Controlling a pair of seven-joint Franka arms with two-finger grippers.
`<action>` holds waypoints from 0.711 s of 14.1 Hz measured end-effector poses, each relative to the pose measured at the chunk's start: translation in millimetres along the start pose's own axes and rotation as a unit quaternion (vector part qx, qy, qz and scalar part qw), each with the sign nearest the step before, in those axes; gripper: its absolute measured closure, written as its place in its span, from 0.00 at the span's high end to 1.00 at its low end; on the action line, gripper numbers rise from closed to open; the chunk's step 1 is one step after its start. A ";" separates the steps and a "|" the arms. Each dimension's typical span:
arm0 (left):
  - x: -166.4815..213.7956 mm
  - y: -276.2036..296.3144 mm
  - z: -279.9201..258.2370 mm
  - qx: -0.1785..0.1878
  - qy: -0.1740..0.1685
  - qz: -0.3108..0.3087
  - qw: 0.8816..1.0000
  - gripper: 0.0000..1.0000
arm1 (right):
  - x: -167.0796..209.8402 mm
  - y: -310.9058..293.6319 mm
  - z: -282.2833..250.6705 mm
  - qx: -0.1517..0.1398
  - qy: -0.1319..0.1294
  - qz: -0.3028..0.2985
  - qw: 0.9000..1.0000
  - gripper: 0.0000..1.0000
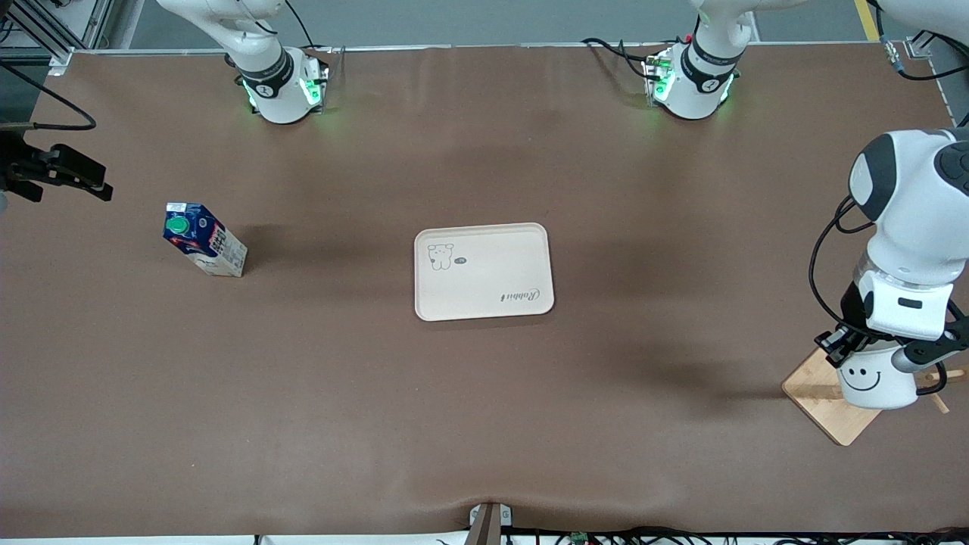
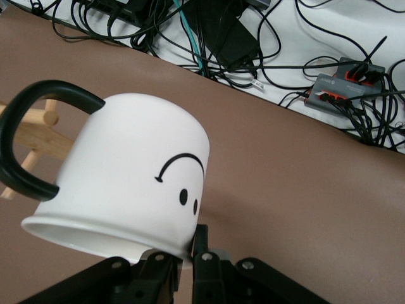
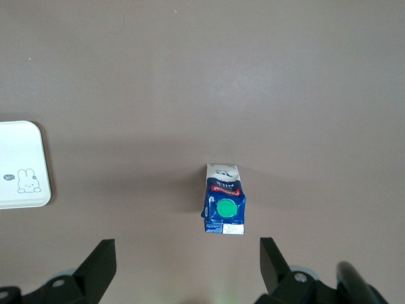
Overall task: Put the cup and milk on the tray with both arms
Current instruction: 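Lift the white mug off the wooden tree with the left gripper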
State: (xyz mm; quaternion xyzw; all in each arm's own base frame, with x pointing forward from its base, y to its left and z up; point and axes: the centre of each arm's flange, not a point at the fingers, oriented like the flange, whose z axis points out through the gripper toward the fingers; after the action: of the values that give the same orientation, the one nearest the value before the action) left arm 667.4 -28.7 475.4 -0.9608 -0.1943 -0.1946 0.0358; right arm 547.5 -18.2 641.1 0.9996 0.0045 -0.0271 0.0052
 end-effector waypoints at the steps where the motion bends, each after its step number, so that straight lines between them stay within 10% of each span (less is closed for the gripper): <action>1: -0.7 1.7 -4.7 0.002 -0.003 0.001 1.000 0.11 | 0.0 0.4 0.1 0.001 0.000 0.000 1.000 1.00; 10: -51.7 85.7 -48.1 0.014 -0.081 0.059 0.995 0.11 | 4.6 1.8 7.3 0.002 -0.007 0.001 1.000 1.00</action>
State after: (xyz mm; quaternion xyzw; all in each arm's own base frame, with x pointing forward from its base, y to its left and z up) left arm 639.3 -133.3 500.3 -0.9825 -0.1427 -0.1108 0.0449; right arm 551.7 -20.1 633.5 0.9994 0.0031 -0.0339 0.0036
